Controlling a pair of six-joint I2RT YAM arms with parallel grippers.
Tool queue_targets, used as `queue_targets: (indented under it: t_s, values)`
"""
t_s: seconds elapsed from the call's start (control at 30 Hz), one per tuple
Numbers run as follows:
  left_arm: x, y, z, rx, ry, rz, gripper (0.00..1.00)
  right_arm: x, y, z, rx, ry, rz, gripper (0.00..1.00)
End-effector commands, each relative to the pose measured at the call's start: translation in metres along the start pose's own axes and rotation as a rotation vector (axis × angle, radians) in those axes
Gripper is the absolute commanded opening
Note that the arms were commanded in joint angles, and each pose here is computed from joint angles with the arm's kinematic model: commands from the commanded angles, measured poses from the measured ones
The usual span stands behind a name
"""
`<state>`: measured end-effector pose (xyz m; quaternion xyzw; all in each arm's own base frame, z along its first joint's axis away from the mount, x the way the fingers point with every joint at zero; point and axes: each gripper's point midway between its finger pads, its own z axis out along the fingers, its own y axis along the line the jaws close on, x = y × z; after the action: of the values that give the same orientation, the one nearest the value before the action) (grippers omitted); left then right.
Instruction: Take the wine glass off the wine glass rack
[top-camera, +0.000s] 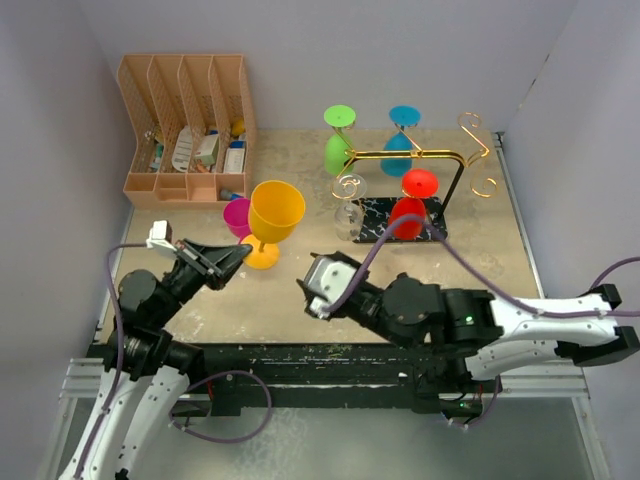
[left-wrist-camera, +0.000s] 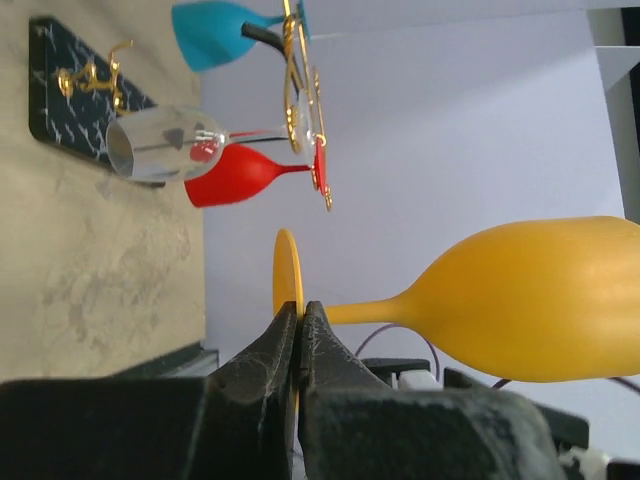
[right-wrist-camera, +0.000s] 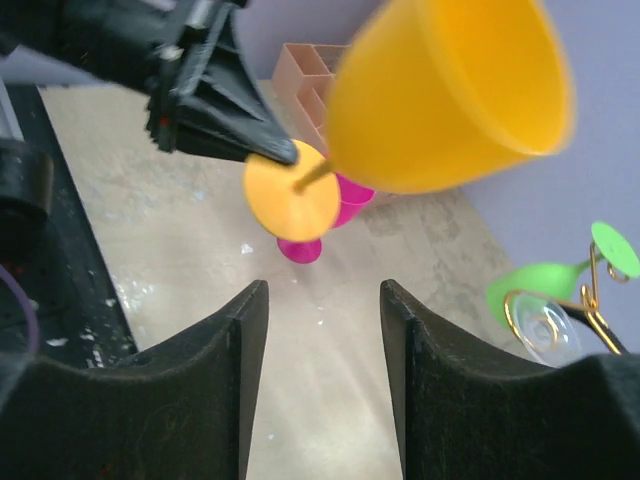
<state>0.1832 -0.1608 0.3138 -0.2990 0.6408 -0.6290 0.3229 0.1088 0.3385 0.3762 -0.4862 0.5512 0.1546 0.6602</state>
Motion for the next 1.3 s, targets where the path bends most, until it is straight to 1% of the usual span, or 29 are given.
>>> queue_targets:
  t_s: [0.0, 0.1, 0.17, 0.2, 0.3, 0.37, 0.47, 0.6, 0.7, 0.93, 1.03, 1.27]
  values:
    - [-0.022, -0.009, -0.022, 0.07, -0.184, 0.236, 0.0, -0.001, -0.019, -0.033, 0.003, 0.125, 0.245, 0.49]
    - [-0.027, 0.001, -0.04, 0.047, -0.253, 0.316, 0.0, -0.021, -0.028, -0.042, -0.01, 0.101, 0.346, 0.39]
    - [-0.027, 0.004, -0.052, 0.045, -0.279, 0.359, 0.0, -0.039, -0.035, -0.045, -0.015, 0.064, 0.394, 0.36]
    - [-0.027, 0.004, -0.058, 0.045, -0.29, 0.384, 0.0, -0.051, -0.04, -0.046, -0.016, 0.041, 0.425, 0.35]
    - [-0.026, 0.003, -0.07, 0.008, -0.297, 0.471, 0.0, -0.072, -0.04, -0.038, -0.028, 0.043, 0.465, 0.44]
    - [-0.024, -0.003, -0.078, 0.015, -0.302, 0.523, 0.0, -0.081, -0.038, -0.03, -0.052, 0.067, 0.476, 0.55]
    - [-0.023, -0.011, -0.087, 0.019, -0.312, 0.588, 0.0, -0.085, -0.036, -0.012, -0.091, 0.113, 0.503, 0.62]
    - [-0.023, -0.015, -0.093, 0.014, -0.318, 0.621, 0.0, -0.083, -0.052, 0.012, -0.142, 0.12, 0.568, 0.64]
    - [-0.022, -0.017, -0.095, 0.018, -0.319, 0.625, 0.0, -0.077, -0.065, 0.024, -0.145, 0.133, 0.579, 0.64]
    - [-0.022, -0.023, -0.098, 0.03, -0.328, 0.632, 0.0, -0.066, -0.051, 0.048, -0.21, 0.204, 0.525, 0.64]
    - [-0.023, -0.024, -0.099, 0.032, -0.333, 0.63, 0.0, -0.061, -0.048, 0.052, -0.218, 0.226, 0.512, 0.63]
    - [-0.022, -0.03, -0.101, 0.051, -0.339, 0.628, 0.0, -0.058, -0.056, 0.048, -0.195, 0.223, 0.499, 0.62]
